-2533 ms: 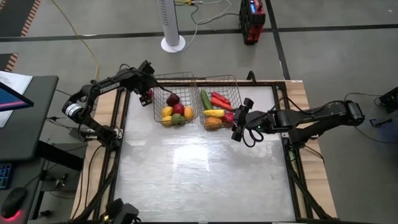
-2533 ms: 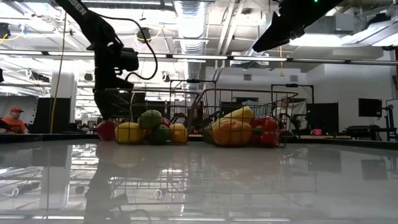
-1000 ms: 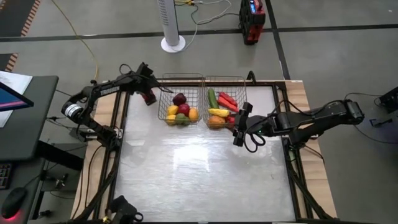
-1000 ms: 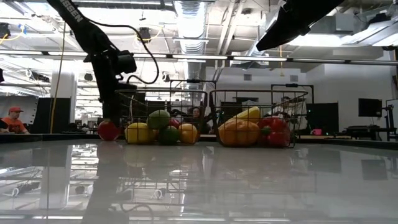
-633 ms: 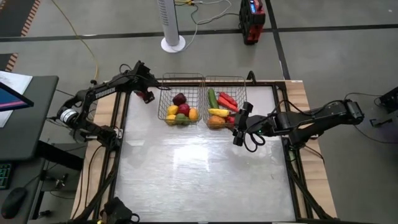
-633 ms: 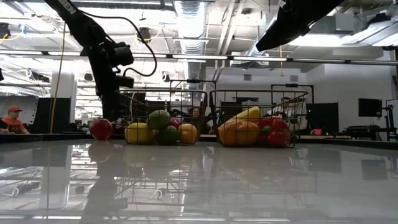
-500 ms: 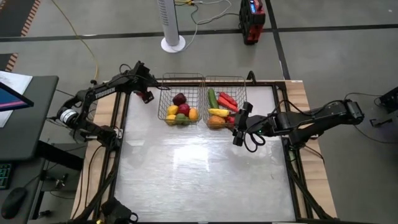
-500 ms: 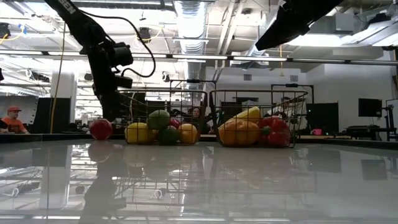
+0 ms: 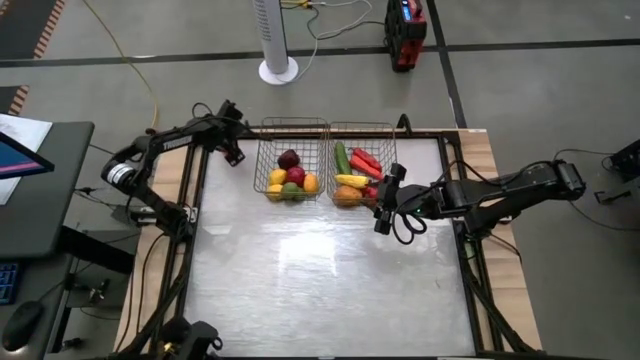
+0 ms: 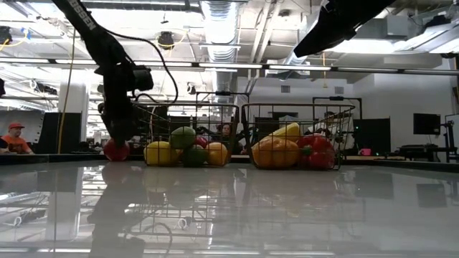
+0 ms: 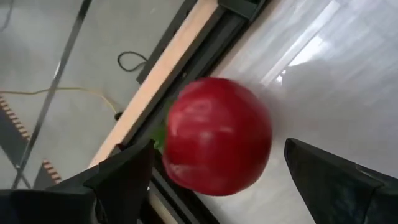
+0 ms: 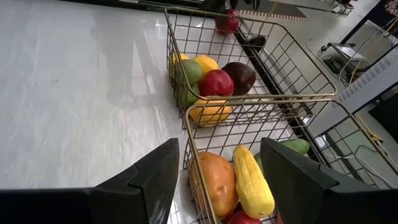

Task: Sort produce into baskets
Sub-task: Put the tomato into the left wire basket

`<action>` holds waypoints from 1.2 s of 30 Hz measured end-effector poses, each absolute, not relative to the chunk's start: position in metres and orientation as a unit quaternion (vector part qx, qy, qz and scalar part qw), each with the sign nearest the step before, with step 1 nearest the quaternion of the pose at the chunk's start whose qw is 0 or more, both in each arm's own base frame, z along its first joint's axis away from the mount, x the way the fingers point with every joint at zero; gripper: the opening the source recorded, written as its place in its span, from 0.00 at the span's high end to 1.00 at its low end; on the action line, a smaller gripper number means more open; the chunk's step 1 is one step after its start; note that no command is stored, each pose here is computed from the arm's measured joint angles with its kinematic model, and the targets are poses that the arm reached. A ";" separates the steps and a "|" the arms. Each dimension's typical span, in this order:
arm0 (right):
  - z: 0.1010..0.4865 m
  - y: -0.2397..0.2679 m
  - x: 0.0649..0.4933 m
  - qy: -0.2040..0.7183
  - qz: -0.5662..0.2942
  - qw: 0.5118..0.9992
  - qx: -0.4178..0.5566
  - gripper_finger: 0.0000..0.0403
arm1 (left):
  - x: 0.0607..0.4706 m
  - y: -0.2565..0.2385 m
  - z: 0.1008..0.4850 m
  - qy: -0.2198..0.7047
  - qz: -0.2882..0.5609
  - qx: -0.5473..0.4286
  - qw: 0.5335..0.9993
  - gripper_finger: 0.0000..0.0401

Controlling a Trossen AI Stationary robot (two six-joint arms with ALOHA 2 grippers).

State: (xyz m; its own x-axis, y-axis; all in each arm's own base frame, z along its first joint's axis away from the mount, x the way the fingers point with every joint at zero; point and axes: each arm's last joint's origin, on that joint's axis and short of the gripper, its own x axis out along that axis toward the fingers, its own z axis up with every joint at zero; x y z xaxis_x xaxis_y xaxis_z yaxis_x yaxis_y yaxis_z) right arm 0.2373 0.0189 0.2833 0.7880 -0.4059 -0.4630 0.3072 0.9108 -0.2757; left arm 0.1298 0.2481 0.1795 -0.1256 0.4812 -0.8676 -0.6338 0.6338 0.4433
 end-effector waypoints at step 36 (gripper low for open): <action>0.283 0.019 0.237 0.265 -0.183 0.943 -0.088 0.37 | 0.144 0.245 0.159 0.637 0.379 -0.086 0.665 0.32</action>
State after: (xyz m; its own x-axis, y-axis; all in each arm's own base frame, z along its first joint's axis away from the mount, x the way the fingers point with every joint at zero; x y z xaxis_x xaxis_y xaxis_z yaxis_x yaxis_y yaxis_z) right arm 0.2375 0.0193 0.2832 0.7926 -0.3916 -0.4674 0.2981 0.9175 -0.2633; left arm 0.1436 0.2449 0.1591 -0.1007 0.3948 -0.9132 -0.6145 0.6972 0.3692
